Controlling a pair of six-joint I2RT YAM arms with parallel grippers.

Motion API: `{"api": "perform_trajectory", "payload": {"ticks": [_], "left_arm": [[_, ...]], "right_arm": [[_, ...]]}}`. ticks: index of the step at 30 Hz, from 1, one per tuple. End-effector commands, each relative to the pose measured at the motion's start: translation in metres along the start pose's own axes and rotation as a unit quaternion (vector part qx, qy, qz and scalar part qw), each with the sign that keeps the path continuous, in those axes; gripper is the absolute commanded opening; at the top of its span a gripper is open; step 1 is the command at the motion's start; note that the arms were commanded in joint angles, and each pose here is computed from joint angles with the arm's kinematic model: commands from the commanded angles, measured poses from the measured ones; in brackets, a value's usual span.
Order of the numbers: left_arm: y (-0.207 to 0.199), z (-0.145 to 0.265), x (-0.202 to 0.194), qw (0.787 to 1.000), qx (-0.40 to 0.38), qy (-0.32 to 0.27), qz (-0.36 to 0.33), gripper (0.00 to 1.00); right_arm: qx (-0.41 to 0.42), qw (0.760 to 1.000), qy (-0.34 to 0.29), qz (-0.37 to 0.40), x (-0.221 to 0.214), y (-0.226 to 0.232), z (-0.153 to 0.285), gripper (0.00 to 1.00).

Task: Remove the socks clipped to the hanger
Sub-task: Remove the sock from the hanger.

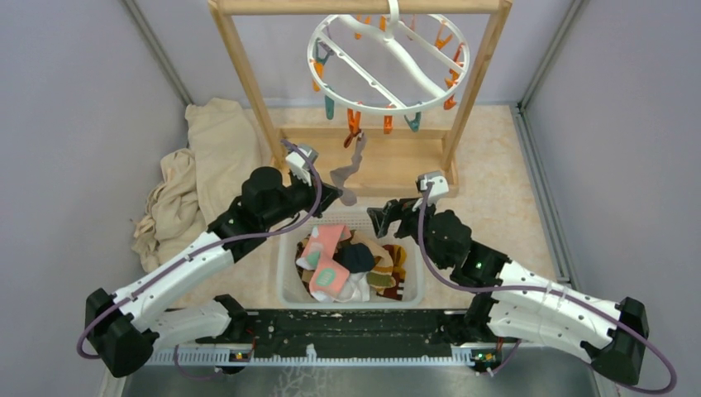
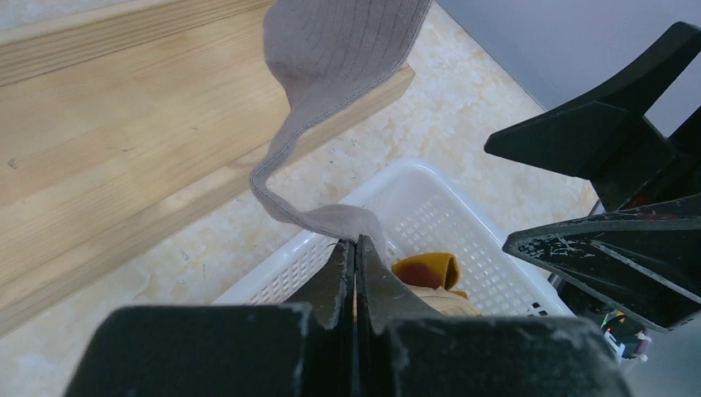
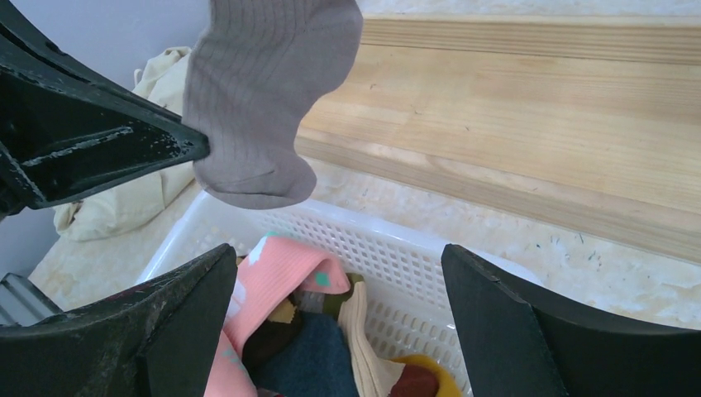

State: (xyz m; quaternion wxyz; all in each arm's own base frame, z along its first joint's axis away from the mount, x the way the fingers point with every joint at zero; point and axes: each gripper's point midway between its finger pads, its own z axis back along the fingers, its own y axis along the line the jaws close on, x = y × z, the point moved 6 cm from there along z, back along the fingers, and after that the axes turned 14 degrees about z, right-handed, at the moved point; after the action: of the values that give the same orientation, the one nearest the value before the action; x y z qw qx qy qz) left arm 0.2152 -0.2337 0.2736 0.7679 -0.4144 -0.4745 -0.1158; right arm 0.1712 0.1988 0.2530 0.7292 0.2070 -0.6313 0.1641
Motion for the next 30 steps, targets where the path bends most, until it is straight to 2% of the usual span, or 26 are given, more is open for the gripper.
{"api": "perform_trajectory", "payload": {"ticks": [1, 21, 30], "left_arm": [[-0.012, 0.011, 0.016, 1.000, -0.008, -0.017, 0.004, 0.00], [-0.048, 0.032, 0.051, 0.998, -0.057, -0.024, 0.024, 0.00], [-0.047, 0.029, 0.043, 0.997, -0.062, -0.007, 0.036, 0.00]], "right_arm": [[0.014, 0.999, -0.034, -0.022, 0.019, 0.007, 0.000, 0.94], [0.022, 0.999, -0.037, -0.020, 0.026, 0.012, -0.006, 0.94], [0.019, 0.999, -0.036, -0.018, 0.024, 0.011, -0.004, 0.94]]}}
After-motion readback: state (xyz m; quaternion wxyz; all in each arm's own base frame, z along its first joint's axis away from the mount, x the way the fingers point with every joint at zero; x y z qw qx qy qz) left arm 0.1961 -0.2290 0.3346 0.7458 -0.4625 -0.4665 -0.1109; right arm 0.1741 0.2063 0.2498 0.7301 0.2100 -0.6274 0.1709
